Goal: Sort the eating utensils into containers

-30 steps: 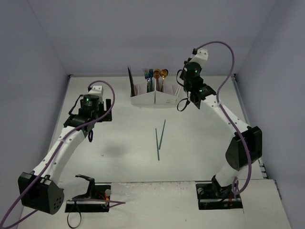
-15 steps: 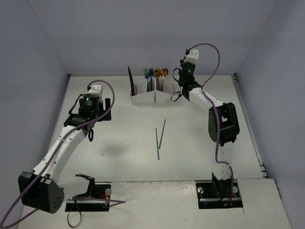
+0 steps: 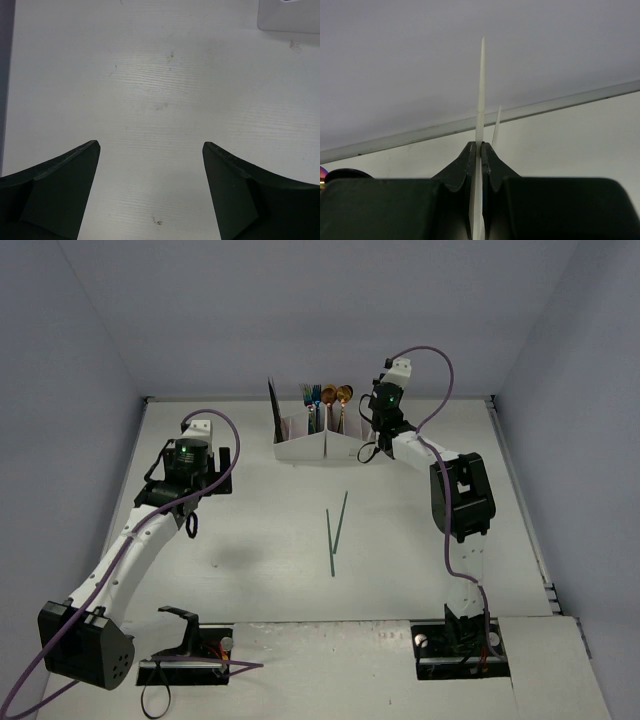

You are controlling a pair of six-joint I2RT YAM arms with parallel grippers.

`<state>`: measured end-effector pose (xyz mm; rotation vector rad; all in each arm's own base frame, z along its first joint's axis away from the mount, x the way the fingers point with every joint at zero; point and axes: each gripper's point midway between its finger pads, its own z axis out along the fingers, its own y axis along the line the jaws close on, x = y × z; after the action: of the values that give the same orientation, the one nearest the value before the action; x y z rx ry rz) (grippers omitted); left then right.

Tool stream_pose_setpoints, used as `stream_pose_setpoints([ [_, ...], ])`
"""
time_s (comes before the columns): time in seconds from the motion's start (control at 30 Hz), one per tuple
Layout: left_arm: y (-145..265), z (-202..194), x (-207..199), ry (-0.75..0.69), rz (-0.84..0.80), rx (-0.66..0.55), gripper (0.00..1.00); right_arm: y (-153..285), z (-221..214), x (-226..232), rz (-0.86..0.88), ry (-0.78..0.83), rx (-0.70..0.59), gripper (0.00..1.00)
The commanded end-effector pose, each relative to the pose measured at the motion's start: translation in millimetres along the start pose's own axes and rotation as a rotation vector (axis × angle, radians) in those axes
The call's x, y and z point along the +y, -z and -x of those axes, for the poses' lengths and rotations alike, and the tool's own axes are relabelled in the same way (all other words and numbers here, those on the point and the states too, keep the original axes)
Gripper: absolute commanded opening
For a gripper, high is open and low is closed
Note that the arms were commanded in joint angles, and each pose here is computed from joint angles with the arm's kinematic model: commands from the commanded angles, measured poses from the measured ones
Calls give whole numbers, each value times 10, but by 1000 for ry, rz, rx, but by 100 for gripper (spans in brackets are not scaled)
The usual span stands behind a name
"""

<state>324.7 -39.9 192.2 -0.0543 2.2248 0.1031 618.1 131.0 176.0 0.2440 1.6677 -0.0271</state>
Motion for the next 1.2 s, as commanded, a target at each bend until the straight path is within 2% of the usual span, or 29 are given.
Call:
stream_pose_setpoints([
  [0.0, 62, 189, 53, 8, 16, -70, 82, 57, 354, 111, 43, -100, -95, 1],
  [0.23, 79, 208, 84, 11, 29, -80, 82, 173, 217, 104, 62, -88, -34, 17],
  [0.4, 92, 215, 98, 12, 35, -84, 85, 374, 414, 122, 90, -88, -8, 29],
  [0.57, 117, 237, 104, 16, 35, -93, 86, 776, 757, 117, 107, -82, 77, 40],
  [0.67, 142, 252, 120, 19, 39, -105, 86, 1131, 745, 150, 132, -85, 168, 49],
  [0.8, 192, 285, 158, 29, 51, -130, 89, 1578, 463, 257, 177, -59, 300, 56],
  [0.97, 256, 339, 231, 47, 80, -173, 93, 2227, -269, 380, 209, -1, 540, 67],
  [1.17, 324, 377, 295, 62, 102, -215, 97, 2624, -932, 363, 218, 13, 735, 69],
])
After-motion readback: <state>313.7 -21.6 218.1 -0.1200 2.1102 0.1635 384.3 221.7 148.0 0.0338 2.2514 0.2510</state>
